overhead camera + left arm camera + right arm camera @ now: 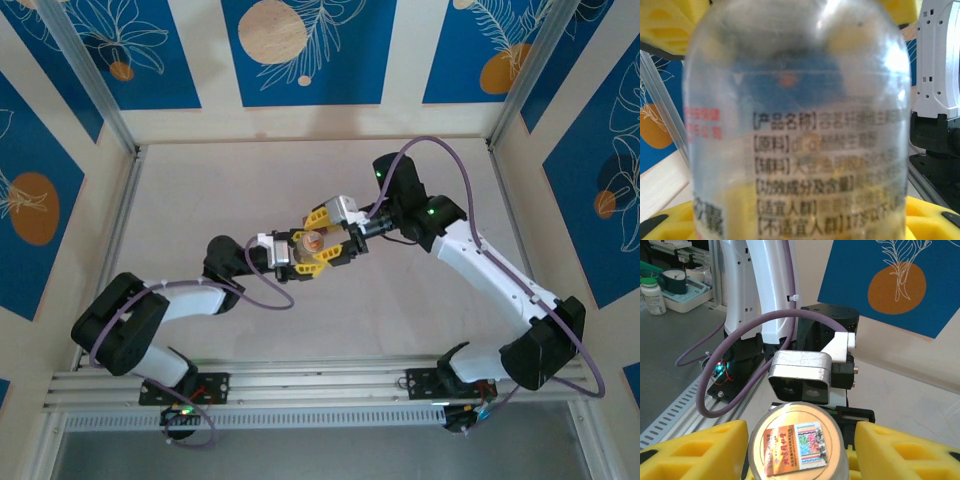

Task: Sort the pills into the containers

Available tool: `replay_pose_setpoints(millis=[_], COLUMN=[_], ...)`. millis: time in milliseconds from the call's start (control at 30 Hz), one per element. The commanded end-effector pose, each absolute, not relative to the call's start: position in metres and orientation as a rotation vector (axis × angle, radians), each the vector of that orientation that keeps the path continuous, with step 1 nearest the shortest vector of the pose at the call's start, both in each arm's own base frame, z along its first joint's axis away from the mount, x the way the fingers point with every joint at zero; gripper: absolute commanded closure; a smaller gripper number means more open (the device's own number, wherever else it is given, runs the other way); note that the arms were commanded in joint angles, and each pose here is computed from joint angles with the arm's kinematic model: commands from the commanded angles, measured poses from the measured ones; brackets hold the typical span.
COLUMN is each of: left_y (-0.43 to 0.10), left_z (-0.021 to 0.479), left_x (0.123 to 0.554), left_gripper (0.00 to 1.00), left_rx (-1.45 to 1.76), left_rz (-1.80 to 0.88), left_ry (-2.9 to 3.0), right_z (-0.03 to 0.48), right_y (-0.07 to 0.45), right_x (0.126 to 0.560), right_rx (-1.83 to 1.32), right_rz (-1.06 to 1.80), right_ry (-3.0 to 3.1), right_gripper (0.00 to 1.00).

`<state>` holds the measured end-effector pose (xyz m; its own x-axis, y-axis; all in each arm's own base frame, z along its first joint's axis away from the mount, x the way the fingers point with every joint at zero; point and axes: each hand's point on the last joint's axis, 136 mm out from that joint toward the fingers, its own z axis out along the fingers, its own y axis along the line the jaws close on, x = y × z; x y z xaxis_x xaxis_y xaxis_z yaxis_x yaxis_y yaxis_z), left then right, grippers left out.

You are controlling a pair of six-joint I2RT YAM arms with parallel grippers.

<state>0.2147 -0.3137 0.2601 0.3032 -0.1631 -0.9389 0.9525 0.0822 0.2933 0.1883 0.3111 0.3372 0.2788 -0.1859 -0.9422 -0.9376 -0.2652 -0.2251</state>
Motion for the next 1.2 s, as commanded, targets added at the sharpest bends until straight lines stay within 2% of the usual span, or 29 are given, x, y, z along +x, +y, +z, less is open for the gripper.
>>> replay_pose_setpoints(millis=[0, 267, 333, 433, 700, 1167], left_y=[-0.314, -0.315, -0.315, -0.315, -0.314, -0.304], left_z=[0.272, 0.272, 0.272, 0.274, 0.275, 0.277], left_x=[0.214, 0.213, 0.214, 0.214, 0.225, 0.256], left_gripper=[1.00, 1.00, 1.00, 1.00, 1.00, 1.00], left_rx=[1.180, 1.183, 1.181, 1.178, 1.128, 1.004], left_rz=[-1.028, -1.038, -1.038, -1.036, -0.988, -0.799], left_ry=[0.828, 0.829, 0.830, 0.828, 0.853, 0.937], right_z=[0.344, 0.337, 0.334, 0.331, 0.312, 0.277], right_y=[0.313, 0.315, 0.315, 0.315, 0.313, 0.303], right_x=[0.181, 0.184, 0.185, 0.187, 0.201, 0.241], right_rx=[-1.682, -1.686, -1.686, -1.677, -1.616, -1.300], right_rz=[1.106, 1.110, 1.108, 1.109, 1.060, 0.918], right_ry=[1.005, 1.034, 1.048, 1.087, 1.287, 1.674], right_gripper=[0.44, 0.48, 0.55, 0.72, 1.00, 1.00])
